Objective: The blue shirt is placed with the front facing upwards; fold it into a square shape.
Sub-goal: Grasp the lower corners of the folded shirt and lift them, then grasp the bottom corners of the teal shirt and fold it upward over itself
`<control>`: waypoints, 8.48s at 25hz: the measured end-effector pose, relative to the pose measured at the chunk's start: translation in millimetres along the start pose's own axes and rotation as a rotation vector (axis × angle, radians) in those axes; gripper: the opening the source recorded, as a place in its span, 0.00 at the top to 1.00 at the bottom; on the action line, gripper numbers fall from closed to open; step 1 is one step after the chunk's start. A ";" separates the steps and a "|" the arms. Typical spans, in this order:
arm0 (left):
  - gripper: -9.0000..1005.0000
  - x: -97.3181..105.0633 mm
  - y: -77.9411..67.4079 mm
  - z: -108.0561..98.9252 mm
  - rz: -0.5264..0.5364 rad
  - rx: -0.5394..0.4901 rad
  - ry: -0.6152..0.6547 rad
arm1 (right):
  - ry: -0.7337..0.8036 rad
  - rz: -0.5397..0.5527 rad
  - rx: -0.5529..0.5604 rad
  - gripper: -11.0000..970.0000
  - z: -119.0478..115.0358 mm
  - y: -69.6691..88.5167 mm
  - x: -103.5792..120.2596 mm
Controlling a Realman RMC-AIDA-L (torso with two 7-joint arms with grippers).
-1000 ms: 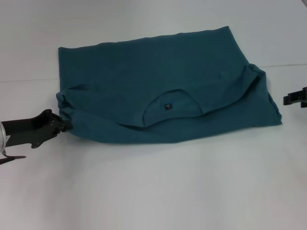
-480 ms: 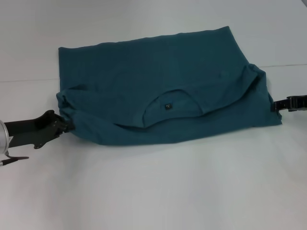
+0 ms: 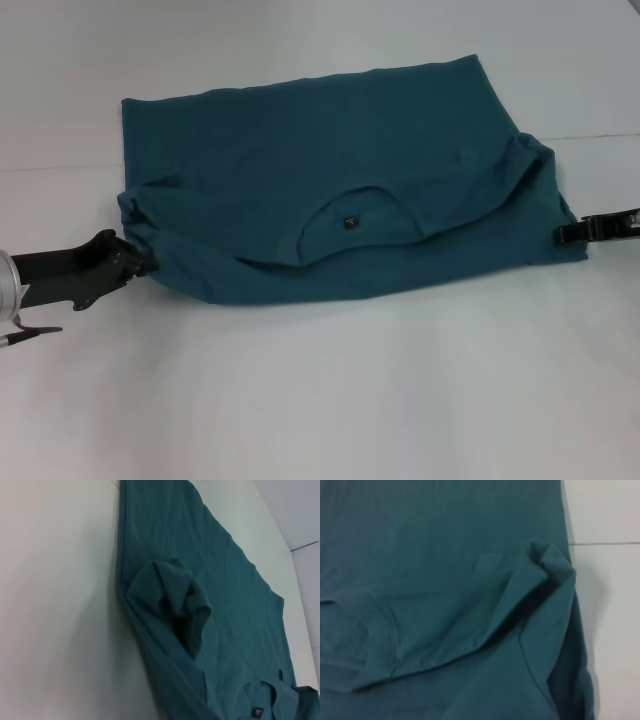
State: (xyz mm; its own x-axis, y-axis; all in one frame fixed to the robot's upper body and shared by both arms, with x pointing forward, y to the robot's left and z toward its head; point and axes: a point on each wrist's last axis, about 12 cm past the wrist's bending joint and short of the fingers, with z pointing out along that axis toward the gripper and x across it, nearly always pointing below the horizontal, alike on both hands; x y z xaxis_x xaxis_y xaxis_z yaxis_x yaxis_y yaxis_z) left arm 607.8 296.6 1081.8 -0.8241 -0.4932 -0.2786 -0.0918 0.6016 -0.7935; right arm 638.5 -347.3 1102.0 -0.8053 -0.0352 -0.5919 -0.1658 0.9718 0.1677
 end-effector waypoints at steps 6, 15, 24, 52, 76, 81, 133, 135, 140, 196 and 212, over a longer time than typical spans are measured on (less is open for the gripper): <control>0.97 0.3 0.5 -0.2 -0.001 -0.001 0.000 | 0.004 0.002 0.007 0.40 6.1 2.7 3.8; 0.97 -0.1 0.0 0.1 0.000 0.000 -0.001 | 0.004 -0.005 0.011 0.41 10.2 6.8 5.3; 0.97 -0.6 0.1 0.2 0.001 -0.003 -0.004 | 0.021 -0.024 0.021 0.41 18.9 13.5 8.8; 0.97 3.8 -3.6 -18.1 0.076 0.029 0.105 | 0.056 -0.010 -0.090 0.95 -16.9 15.3 -11.2; 0.97 55.4 32.7 -101.3 0.066 -0.019 0.450 | 0.459 0.154 -0.355 0.95 -88.5 7.3 79.8; 0.97 66.3 40.7 -110.8 0.034 -0.036 0.504 | 0.478 0.188 -0.376 0.95 -99.2 -3.6 97.2; 0.97 -47.3 -23.2 -38.1 0.052 -0.106 0.086 | -0.083 0.359 -0.196 0.95 -21.3 16.5 -37.0; 0.97 -48.7 -22.9 -36.8 0.047 -0.110 0.067 | -0.090 0.365 -0.183 0.95 -18.2 19.0 -40.7; 0.97 -53.9 -25.4 -35.7 0.049 -0.117 0.040 | -0.074 0.369 -0.141 0.95 -18.6 18.6 -54.8; 0.94 -68.6 -23.8 -6.2 0.069 -0.248 -0.142 | -0.138 0.251 0.034 0.95 12.7 46.7 -77.1; 0.88 -68.7 -22.3 -9.9 0.076 -0.217 -0.182 | -0.134 0.207 0.032 0.95 12.9 52.3 -80.4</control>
State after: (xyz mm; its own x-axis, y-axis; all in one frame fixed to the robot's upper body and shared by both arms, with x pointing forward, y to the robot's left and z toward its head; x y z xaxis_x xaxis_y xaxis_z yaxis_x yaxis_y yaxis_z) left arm 661.0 323.3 1123.9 -0.7211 -0.5346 -0.4407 -0.1673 0.7517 -0.6380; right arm 701.9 -290.7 1148.3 -0.7374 0.1945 -0.6468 0.0150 0.9621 0.2722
